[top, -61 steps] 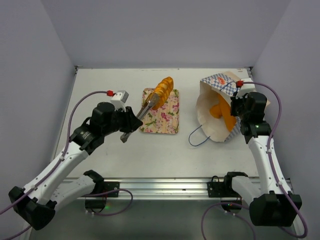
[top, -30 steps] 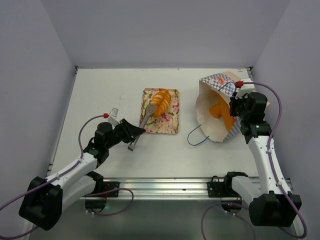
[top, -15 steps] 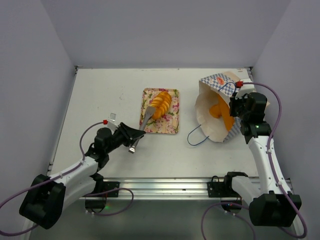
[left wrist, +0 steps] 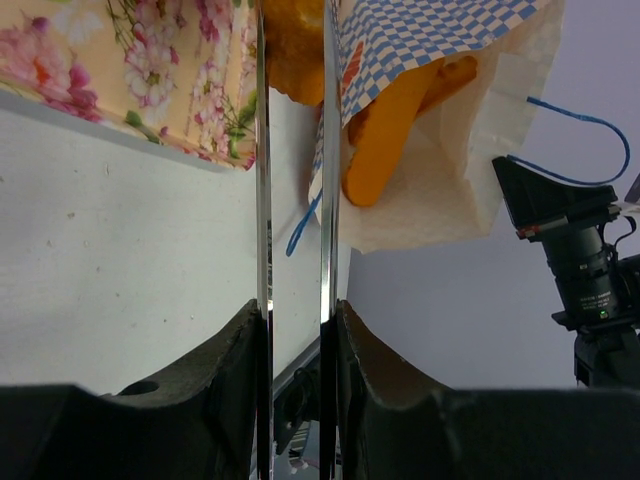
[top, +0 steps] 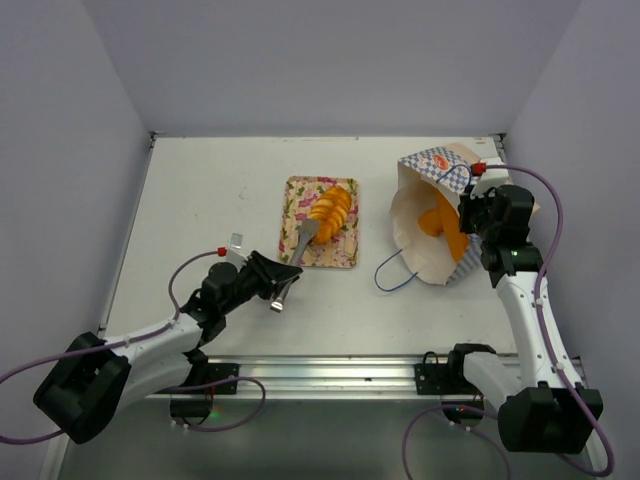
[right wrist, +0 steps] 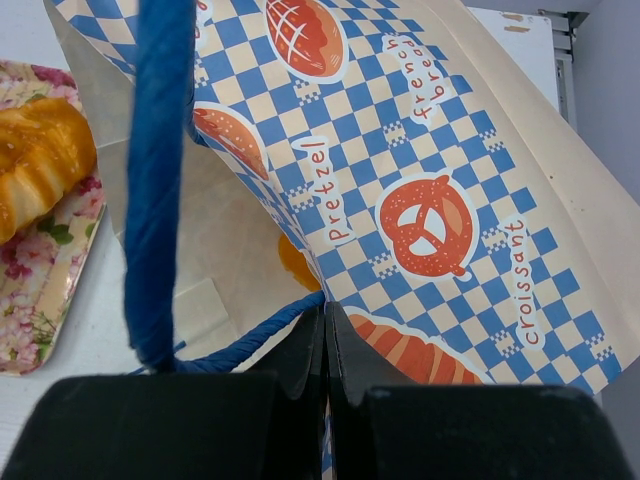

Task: Take the fake bread out of the paper bag

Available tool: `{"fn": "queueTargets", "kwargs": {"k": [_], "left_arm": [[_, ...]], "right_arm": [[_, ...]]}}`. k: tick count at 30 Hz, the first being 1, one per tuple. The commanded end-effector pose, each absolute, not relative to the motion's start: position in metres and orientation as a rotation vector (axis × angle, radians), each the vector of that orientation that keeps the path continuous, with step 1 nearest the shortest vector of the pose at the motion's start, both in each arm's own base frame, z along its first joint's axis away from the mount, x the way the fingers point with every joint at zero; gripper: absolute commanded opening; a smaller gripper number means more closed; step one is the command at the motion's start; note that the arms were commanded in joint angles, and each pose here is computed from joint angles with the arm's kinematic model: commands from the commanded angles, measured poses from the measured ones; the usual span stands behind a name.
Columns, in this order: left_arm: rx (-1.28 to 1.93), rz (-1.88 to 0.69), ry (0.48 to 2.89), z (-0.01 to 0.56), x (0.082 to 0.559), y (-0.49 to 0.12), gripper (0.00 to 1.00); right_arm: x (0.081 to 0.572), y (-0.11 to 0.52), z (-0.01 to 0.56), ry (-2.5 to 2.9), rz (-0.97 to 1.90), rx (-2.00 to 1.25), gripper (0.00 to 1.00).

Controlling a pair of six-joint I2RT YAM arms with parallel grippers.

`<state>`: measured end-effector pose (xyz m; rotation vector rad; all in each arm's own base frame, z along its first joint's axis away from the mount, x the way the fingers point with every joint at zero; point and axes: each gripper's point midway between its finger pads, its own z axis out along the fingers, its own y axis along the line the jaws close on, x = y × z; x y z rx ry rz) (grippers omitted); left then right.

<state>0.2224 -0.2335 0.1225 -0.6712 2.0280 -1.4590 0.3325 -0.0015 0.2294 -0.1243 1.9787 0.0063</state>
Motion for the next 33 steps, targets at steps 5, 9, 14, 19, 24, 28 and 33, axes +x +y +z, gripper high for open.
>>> {"fn": "queueTargets", "kwargs": {"k": [5, 9, 14, 19, 24, 28, 33], "left_arm": [[-0.678, -1.502, 1.923, 0.143, 0.233, -0.243, 0.17], [-0.665, -1.51, 1.961, 0.135, 0.225, -0.246, 0.24], [-0.655, -1.529, 1.989, 0.13, 0.215, -0.248, 0.32], [-0.645, -1.539, 2.005, 0.129, 0.21, -0.251, 0.38], [-0.631, -1.549, 2.026, 0.128, 0.203, -0.255, 0.41], [-0.614, -1.557, 2.05, 0.126, 0.199, -0.26, 0.43], [-0.587, -1.569, 2.079, 0.125, 0.193, -0.266, 0.43]], "right_arm": [[0.334, 0.001, 0.245, 1.917, 0.028, -0.117, 0.0], [0.334, 0.001, 0.245, 1.914, 0.025, -0.117, 0.0], [0.334, 0.001, 0.244, 1.917, 0.028, -0.12, 0.0], [0.335, 0.001, 0.244, 1.916, 0.027, -0.116, 0.0], [0.334, 0.001, 0.246, 1.913, 0.026, -0.116, 0.0], [0.335, 0.001, 0.245, 1.914, 0.026, -0.116, 0.0], [0.334, 0.001, 0.244, 1.917, 0.026, -0.117, 0.0]]}}
